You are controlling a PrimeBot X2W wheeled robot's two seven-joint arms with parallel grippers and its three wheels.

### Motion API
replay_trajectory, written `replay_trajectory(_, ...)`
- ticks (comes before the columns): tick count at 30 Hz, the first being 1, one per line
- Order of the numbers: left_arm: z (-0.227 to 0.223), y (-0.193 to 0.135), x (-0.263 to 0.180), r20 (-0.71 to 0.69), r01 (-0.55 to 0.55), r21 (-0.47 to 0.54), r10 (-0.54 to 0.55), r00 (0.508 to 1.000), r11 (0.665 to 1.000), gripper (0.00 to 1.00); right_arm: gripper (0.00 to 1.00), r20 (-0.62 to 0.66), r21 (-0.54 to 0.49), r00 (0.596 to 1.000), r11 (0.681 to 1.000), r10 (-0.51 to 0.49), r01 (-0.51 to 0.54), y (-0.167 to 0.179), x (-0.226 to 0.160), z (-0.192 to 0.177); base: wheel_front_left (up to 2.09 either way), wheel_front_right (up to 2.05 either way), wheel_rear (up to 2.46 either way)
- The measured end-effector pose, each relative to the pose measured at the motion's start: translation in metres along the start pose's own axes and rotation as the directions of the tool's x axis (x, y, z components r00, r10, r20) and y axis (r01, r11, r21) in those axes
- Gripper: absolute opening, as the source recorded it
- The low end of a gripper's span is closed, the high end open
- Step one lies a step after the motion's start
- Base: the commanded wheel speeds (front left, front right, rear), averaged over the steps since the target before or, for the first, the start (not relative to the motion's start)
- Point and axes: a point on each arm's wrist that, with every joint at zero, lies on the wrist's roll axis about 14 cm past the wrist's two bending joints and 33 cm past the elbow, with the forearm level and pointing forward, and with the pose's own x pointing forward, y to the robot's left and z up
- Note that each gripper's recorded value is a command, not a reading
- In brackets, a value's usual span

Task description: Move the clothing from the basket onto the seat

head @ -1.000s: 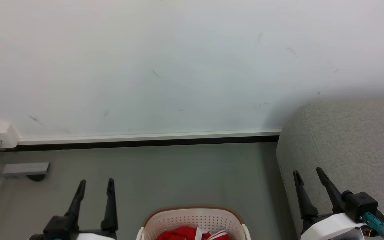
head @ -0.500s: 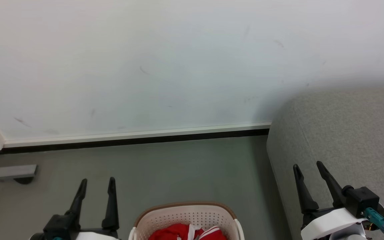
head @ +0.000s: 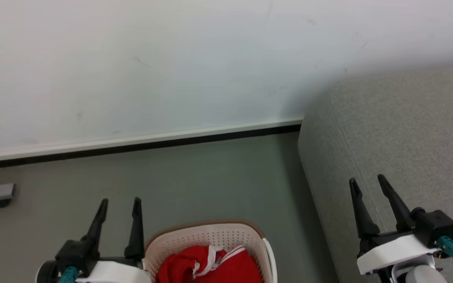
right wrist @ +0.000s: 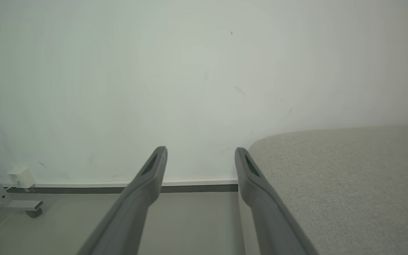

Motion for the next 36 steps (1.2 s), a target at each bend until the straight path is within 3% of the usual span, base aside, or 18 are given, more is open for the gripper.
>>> replay_trajectory(17,-0.064,-0.013,0.051,-0.129,0.067,-0.037,-0.071,0.989,0.997,1.00,1.00,0.017,0.006,0.998,0.998,-0.067,0.067,-0.026,0.033,-0.005,0.00,0.00,0.00)
replay_trajectory(22,-0.101,-0.013,0.059,-0.215,0.066,-0.057,-0.077,0.974,0.996,1.00,1.00,0.018,0.007,0.996,0.996,-0.088,0.088,-0.034,0.044,-0.009,0.00,0.00,0.00)
replay_trajectory(30,-0.163,-0.031,0.061,-0.370,0.126,-0.107,-0.157,0.916,0.986,1.00,1.00,0.017,-0.005,0.992,0.993,-0.121,0.121,-0.048,0.052,-0.014,0.00,0.00,0.00)
replay_trajectory(36,-0.222,-0.042,0.050,-0.552,0.148,-0.148,-0.206,0.808,0.978,1.00,1.00,0.007,-0.017,0.989,0.989,-0.147,0.147,-0.059,0.056,-0.021,0.00,0.00,0.00)
